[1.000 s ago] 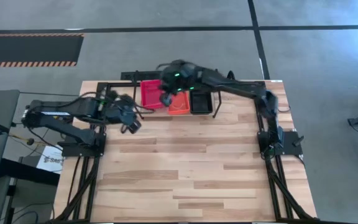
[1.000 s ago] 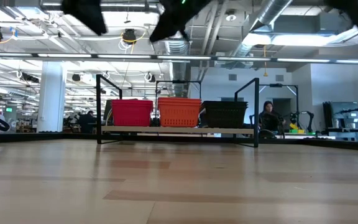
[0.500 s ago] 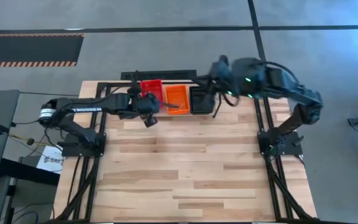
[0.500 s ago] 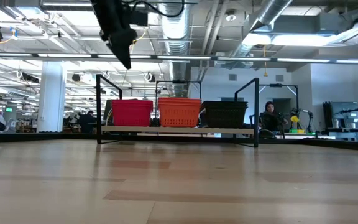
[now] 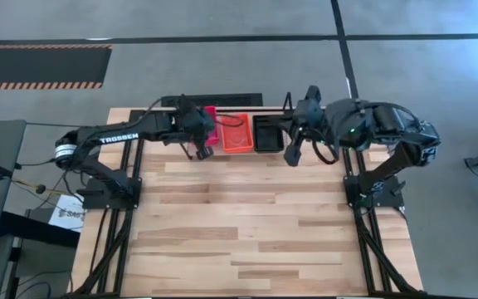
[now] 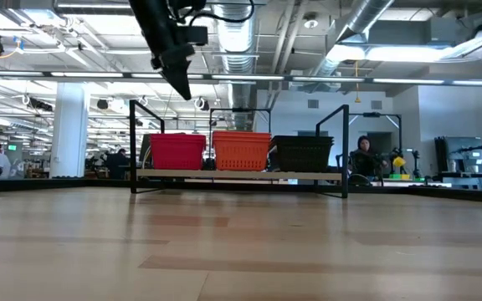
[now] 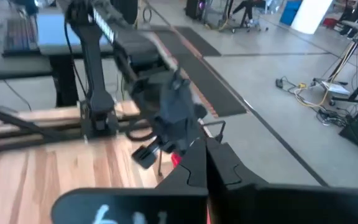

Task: Stack baskets on shelf by color
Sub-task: Adjust the bins on the shelf

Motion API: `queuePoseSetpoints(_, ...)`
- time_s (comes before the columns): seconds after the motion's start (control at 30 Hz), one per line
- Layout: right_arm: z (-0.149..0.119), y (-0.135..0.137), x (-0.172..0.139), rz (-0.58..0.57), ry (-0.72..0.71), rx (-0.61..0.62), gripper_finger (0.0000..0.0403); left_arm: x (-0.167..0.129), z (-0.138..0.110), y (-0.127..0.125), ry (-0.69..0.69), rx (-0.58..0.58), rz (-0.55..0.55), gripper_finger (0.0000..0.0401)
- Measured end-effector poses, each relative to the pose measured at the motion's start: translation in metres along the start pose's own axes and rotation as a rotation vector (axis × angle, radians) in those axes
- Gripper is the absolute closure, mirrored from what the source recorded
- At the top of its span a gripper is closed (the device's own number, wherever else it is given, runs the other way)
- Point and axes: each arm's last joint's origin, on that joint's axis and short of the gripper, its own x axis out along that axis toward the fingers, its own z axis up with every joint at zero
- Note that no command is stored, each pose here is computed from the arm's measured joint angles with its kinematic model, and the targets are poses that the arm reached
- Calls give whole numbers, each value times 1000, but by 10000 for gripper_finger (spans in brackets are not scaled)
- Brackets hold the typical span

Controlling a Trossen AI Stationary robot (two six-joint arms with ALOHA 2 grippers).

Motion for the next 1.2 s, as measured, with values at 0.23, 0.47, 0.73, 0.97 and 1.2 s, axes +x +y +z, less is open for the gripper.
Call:
queuePoseSetpoints(0.23, -7, 10, 15, -2, 53, 1, 399, 42, -5, 16, 157, 7, 29, 401)
queuePoseSetpoints(0.47, -11, 18, 25, 8, 87, -1, 399, 79, -13, 5, 315, 87, 70, 401)
queuePoseSetpoints(0.73, -14, 23, 28, 11, 108, 8, 397, 81, -14, -3, 324, 82, -57, 401)
queuePoseSetpoints(0.97, -14, 23, 28, 10, 107, 8, 398, 73, -16, -21, 346, 144, -126, 401)
queuePoseSetpoints(1.2, -14, 23, 28, 10, 107, 8, 398, 71, -14, -27, 336, 192, -69, 401)
